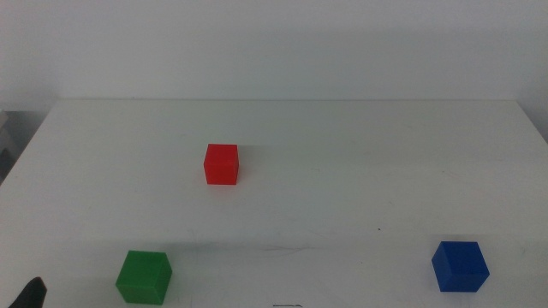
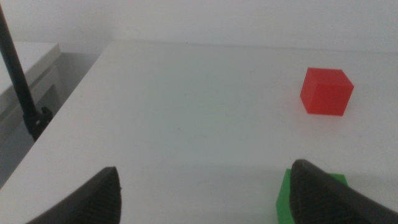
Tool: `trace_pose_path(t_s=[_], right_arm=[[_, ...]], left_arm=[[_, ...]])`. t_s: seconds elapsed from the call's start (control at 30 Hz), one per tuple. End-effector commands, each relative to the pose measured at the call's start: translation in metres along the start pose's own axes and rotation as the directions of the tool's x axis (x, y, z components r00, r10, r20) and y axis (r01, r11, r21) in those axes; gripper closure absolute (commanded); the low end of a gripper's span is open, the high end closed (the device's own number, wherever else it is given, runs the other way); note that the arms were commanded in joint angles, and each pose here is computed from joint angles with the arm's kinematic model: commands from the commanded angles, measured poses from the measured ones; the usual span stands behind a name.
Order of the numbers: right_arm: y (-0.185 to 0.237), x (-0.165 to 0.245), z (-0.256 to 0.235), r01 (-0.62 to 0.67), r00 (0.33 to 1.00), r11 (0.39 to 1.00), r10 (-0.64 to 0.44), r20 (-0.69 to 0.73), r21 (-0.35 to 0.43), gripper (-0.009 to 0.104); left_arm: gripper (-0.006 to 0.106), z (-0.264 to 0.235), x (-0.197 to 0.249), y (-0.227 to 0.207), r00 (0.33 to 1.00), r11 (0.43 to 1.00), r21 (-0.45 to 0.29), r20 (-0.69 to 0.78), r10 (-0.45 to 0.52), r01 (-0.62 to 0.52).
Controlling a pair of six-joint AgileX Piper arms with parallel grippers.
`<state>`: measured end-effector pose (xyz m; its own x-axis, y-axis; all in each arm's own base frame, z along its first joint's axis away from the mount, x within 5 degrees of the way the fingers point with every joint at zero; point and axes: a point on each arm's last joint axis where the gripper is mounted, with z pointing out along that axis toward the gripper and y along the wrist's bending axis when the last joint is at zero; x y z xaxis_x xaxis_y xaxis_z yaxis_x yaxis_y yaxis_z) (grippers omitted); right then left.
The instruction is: Stack red cubes first, then green, then blue cubes in a specific spot.
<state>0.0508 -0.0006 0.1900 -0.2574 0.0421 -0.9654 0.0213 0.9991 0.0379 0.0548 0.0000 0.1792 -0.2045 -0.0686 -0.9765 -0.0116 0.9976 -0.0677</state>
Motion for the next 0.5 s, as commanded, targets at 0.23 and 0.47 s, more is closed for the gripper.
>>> trace_pose_path(t_s=[0.23,0.47], right_arm=[[0.000,-0.015,-0.006,0.016,0.992,1.000,-0.017,0.122,0.003,0.015],[0.000,-0.015,-0.006,0.016,0.992,1.000,-0.017,0.122,0.003,0.015]], left_arm=[[0.009,-0.018,-0.104,-0.008,0.989,1.000,-0.007,-0.148,-0.022,0.021],[0.009,-0.006,-0.183,-0.013,0.965,1.000,-0.011,-0.262,0.004,-0.007]])
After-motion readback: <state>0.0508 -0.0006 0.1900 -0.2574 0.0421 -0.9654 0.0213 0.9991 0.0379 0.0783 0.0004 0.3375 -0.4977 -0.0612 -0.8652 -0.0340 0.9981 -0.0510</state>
